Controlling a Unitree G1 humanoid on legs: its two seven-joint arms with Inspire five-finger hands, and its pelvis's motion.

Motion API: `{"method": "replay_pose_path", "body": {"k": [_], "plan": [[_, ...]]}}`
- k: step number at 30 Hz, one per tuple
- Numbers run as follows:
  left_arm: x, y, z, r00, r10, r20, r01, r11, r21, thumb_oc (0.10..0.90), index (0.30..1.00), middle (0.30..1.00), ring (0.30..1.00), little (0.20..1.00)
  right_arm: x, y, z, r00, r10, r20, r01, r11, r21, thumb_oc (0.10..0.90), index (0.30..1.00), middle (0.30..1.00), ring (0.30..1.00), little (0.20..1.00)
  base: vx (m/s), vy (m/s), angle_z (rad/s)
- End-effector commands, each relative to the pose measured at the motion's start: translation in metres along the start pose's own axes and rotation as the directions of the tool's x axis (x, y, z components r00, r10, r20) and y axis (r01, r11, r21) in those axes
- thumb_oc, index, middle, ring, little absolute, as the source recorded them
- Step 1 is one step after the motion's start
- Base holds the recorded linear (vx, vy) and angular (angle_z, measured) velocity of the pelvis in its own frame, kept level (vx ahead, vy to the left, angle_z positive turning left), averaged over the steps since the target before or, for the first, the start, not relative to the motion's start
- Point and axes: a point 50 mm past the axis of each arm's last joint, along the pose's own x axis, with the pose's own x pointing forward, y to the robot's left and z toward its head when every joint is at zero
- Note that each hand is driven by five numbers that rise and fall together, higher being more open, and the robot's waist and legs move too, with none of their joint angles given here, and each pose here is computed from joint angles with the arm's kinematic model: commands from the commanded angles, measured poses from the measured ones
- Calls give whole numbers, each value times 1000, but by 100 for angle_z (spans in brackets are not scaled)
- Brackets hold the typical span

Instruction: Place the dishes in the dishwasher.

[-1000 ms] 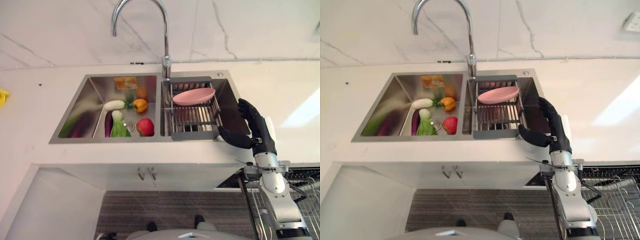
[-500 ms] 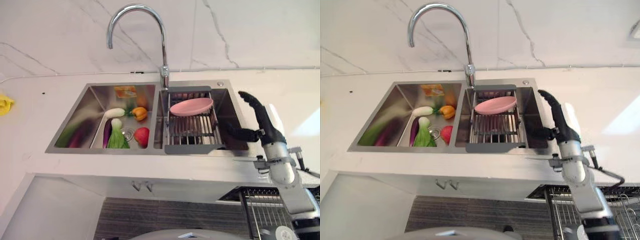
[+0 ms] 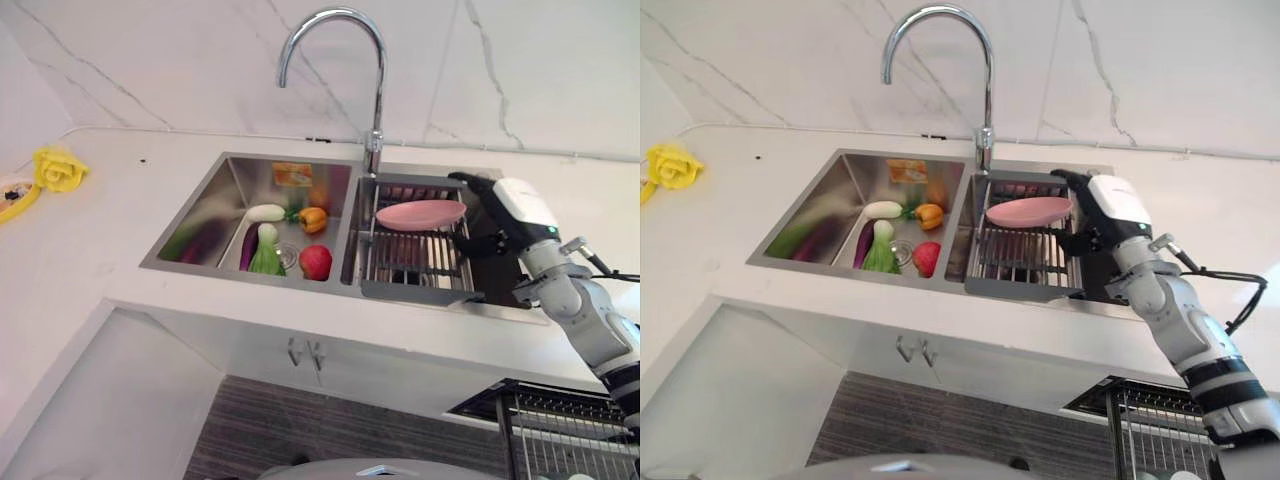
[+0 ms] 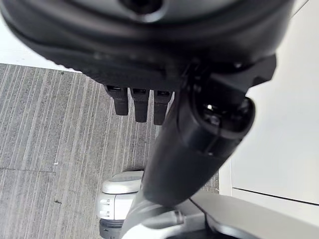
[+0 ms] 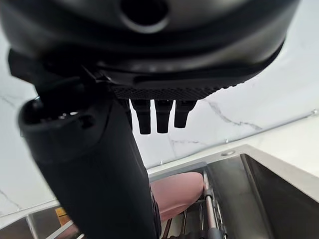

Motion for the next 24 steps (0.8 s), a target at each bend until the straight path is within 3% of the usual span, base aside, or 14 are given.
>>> {"method": "replay_pose_path", "body": {"k": [1,10,23,24], "plan": [[3,9,6,1000,-1,-3,1,999,37,800,900,900,900,900,28,-50,31,976,-126,176,146,984,-106,800,900,900,900,900,6,7,12],[2,9,1,1000,10,-22,-9,999,50,800,900,900,900,900,46,-45,31,985,-80,155,120,954,-273,800,900,900,900,900,9,8,8],[2,5,4,1000,10,-22,-9,997,76,800,900,900,900,900,63,-37,25,991,-120,61,134,934,-331,800,900,900,900,900,2,2,1],[2,5,3,1000,15,-26,-13,997,74,800,900,900,900,900,64,-34,24,991,-122,49,132,935,-328,518,476,476,476,476,0,0,0]]}}
